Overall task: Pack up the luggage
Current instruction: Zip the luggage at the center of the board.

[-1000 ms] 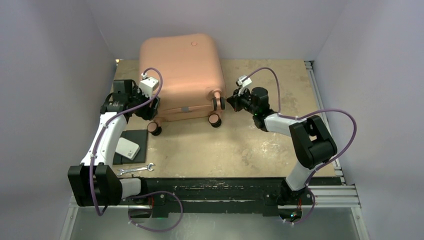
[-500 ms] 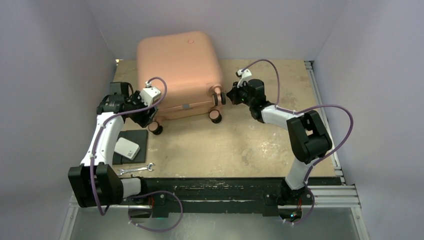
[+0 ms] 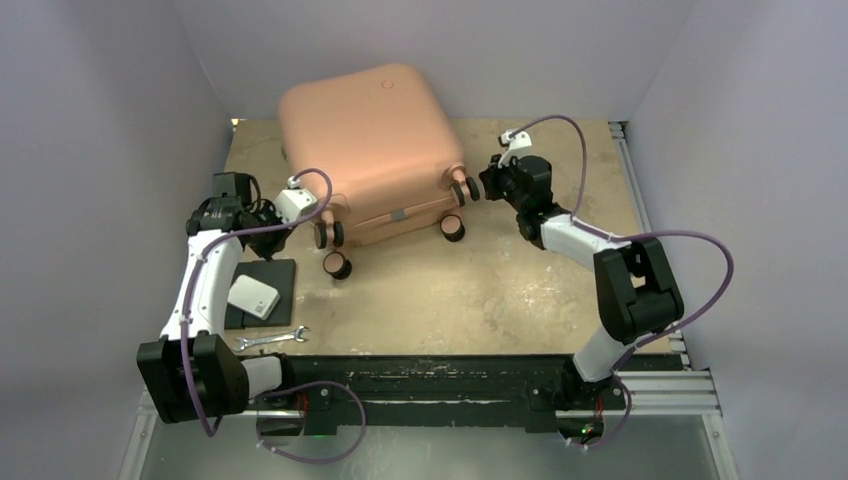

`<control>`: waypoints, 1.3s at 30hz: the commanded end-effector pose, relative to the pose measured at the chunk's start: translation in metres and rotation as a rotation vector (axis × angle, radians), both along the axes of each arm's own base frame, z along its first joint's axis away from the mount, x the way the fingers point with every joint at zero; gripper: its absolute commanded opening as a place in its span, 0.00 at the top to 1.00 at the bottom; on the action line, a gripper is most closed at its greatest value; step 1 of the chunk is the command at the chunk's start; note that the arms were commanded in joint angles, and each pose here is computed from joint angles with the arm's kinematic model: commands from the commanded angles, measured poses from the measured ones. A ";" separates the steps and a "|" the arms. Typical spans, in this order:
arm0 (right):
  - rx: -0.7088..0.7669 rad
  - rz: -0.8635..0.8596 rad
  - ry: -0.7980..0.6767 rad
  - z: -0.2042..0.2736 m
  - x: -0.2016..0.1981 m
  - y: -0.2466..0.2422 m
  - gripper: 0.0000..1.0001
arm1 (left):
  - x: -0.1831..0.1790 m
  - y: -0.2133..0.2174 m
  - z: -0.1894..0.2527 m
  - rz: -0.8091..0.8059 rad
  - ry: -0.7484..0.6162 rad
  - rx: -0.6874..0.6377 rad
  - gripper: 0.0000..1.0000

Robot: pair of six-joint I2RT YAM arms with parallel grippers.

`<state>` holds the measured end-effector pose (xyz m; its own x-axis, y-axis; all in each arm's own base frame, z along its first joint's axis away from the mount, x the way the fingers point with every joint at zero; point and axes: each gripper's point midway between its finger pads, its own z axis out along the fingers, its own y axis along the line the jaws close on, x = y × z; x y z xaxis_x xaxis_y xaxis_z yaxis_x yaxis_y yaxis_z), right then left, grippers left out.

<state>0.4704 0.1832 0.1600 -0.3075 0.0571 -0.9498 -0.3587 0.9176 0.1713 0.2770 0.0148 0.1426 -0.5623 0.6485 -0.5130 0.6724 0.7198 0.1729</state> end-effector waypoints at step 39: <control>-0.213 0.679 -0.397 0.084 -0.150 0.161 0.87 | 0.046 -0.066 0.169 -0.106 -0.327 -0.400 0.30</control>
